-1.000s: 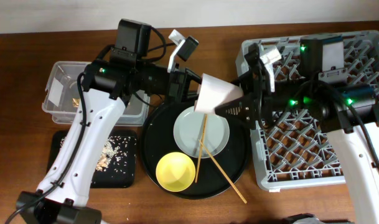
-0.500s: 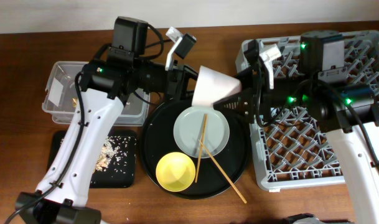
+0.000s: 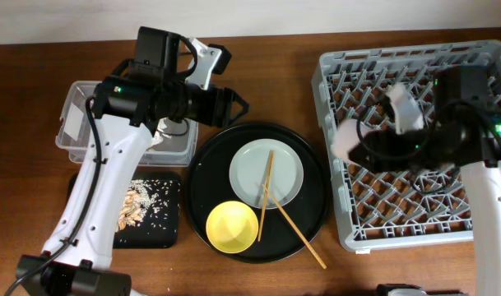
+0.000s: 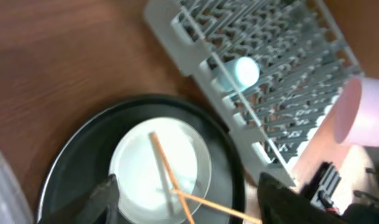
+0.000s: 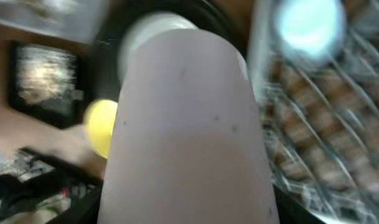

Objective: Sort waste into correct bins and load items into the dishwasher rack
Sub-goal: 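Lower the pink cup into the rack with the right gripper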

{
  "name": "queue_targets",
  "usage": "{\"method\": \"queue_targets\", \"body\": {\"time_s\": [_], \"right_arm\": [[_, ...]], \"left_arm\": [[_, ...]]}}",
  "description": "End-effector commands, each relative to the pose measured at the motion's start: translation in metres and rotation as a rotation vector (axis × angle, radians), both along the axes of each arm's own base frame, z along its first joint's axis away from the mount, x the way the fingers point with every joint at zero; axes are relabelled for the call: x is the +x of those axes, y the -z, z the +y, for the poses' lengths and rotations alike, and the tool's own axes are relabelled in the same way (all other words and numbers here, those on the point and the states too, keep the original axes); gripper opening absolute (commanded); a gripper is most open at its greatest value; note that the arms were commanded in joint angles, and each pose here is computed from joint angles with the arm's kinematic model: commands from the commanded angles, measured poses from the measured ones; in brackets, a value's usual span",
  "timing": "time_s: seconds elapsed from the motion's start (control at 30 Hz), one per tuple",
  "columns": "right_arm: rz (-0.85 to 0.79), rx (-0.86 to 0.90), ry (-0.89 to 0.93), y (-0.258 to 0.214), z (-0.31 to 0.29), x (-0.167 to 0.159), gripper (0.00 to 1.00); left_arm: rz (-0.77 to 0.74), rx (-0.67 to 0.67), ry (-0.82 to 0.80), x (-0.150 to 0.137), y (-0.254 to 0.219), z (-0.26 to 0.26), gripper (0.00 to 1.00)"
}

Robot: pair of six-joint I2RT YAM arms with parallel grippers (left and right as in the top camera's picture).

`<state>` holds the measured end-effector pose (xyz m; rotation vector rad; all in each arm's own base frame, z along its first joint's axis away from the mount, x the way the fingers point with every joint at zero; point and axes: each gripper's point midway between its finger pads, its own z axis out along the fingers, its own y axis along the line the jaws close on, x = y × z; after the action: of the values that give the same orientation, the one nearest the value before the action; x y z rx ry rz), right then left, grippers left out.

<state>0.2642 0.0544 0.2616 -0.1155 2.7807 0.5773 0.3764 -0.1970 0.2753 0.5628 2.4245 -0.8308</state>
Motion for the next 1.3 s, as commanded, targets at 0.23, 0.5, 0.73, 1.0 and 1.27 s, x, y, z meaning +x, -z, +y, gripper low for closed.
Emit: {"method": "queue_targets", "body": {"time_s": [0.23, 0.5, 0.73, 1.0, 1.27], "right_arm": [[0.271, -0.218, 0.228, 0.098, -0.044, -0.025, 0.49], [0.201, -0.298, 0.303, 0.122, -0.062, -0.005, 0.48], [0.168, -0.288, 0.306, 0.124, -0.062, 0.003, 0.49], [0.175, -0.253, 0.294, 0.138, -0.055, 0.002, 0.61], [0.122, -0.248, 0.301, 0.121, -0.056, 0.015, 0.95]], "left_arm": [[0.010, 0.058, -0.035, 0.001, 0.008, 0.010, 0.84], [0.028, 0.064, -0.035, -0.002, 0.010, 0.011, 0.85], [0.028, 0.064, -0.035, -0.002, 0.010, 0.011, 0.85], [0.027, 0.064, -0.035, -0.002, 0.010, 0.011, 0.85], [0.004, 0.109, -0.074, 0.005, 0.013, 0.020, 0.85]]}}
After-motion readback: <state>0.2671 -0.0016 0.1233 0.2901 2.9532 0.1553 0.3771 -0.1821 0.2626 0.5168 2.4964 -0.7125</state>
